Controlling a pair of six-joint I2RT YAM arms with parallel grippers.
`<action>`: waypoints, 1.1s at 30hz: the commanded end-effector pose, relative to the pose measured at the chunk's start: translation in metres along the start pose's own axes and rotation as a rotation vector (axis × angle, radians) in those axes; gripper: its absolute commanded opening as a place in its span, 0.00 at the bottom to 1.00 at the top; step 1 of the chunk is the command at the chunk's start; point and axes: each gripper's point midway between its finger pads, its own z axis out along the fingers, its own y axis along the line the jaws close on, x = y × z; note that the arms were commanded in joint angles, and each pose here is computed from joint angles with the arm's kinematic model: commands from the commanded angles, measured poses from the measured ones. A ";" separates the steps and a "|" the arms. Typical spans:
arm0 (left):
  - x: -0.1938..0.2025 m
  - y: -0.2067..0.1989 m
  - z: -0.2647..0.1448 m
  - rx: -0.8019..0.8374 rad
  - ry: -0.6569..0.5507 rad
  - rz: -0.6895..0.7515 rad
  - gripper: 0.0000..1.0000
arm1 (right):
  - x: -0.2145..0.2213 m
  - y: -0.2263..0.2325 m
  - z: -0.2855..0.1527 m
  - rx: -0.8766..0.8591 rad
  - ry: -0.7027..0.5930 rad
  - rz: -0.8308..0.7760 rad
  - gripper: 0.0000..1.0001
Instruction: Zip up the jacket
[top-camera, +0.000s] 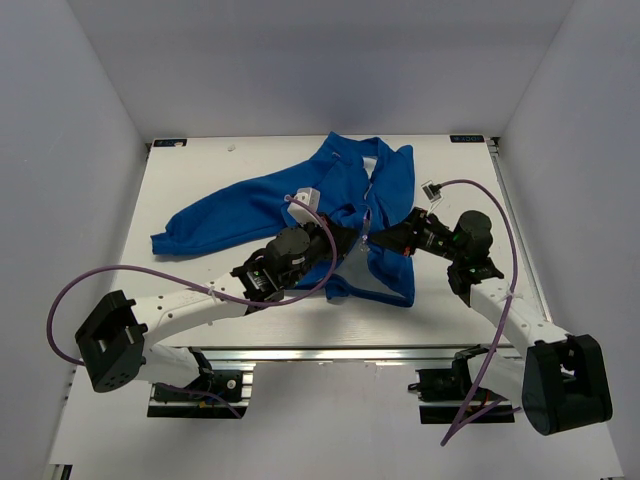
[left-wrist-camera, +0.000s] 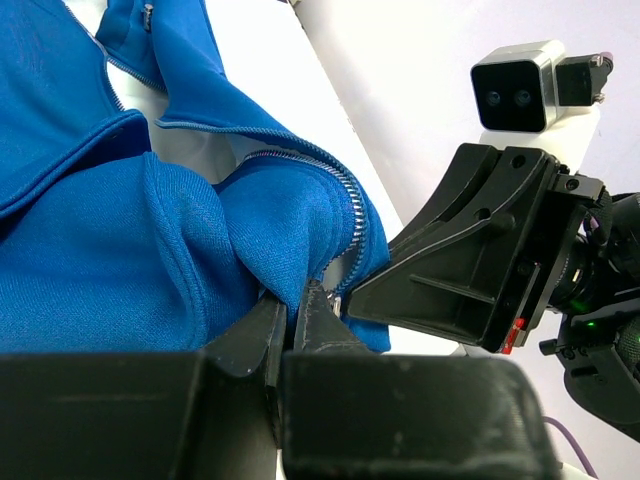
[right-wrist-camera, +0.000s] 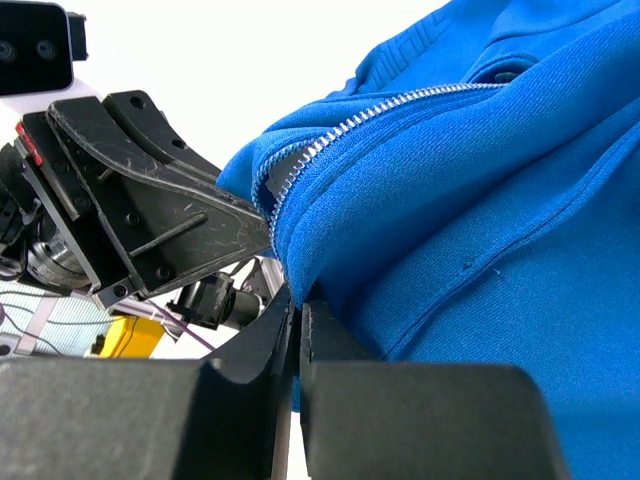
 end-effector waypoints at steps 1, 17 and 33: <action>-0.022 -0.021 -0.009 0.069 -0.051 -0.011 0.00 | -0.010 0.018 0.002 -0.065 0.007 -0.078 0.00; -0.017 -0.022 -0.010 0.089 -0.038 -0.026 0.00 | -0.012 0.017 0.003 -0.067 0.009 -0.074 0.00; -0.009 -0.026 -0.019 0.139 -0.013 -0.049 0.00 | -0.025 0.021 0.004 -0.055 -0.049 -0.093 0.00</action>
